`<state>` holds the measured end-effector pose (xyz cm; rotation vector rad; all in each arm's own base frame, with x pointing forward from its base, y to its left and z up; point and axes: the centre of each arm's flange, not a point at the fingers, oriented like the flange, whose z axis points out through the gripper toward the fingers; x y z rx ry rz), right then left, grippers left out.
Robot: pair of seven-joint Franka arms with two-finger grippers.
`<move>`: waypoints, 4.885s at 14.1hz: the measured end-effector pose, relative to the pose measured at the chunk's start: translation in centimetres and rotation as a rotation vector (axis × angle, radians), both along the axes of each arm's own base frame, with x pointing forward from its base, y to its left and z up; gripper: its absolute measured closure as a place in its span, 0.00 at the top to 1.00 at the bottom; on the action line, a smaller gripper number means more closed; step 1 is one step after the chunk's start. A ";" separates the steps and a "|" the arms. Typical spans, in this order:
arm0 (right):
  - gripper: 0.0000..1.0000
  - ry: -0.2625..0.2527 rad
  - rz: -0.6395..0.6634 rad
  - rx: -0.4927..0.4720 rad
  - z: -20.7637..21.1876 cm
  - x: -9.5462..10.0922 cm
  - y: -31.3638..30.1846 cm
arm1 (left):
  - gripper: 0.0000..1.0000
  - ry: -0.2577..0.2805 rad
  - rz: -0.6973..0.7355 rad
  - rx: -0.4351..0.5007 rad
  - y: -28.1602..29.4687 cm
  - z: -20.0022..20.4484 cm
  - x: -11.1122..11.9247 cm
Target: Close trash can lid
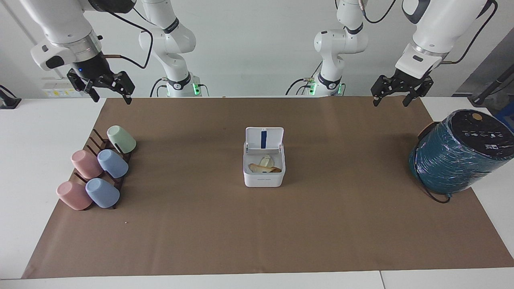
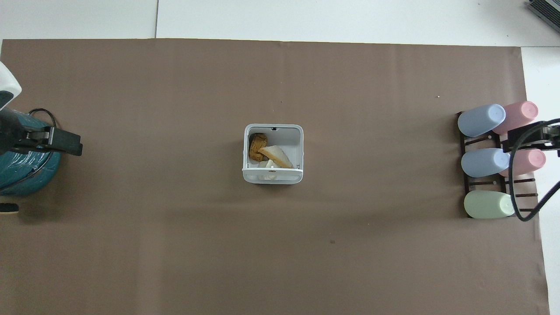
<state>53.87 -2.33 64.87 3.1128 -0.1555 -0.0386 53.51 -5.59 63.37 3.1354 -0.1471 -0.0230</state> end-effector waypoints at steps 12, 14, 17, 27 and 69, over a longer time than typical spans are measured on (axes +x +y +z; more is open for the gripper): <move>1.00 -0.001 0.001 0.000 0.1 0.0 0.0 | 1.00 -0.001 -0.045 0.001 -2.4 -0.1 -0.3; 1.00 -0.001 0.001 0.000 0.1 0.0 0.0 | 1.00 -0.017 -0.079 -0.001 -4.3 -0.2 -0.4; 1.00 -0.001 0.001 0.000 0.1 0.0 0.1 | 0.98 -0.037 -0.149 -0.005 -8.1 -1.5 -0.9; 1.00 -0.001 0.001 0.000 0.0 0.0 0.1 | 0.01 -0.121 -0.438 -0.034 -22.7 -6.8 -8.1; 1.00 0.001 0.001 0.000 0.0 -0.1 0.1 | 0.01 -0.408 -0.340 -0.217 -34.5 -22.8 0.3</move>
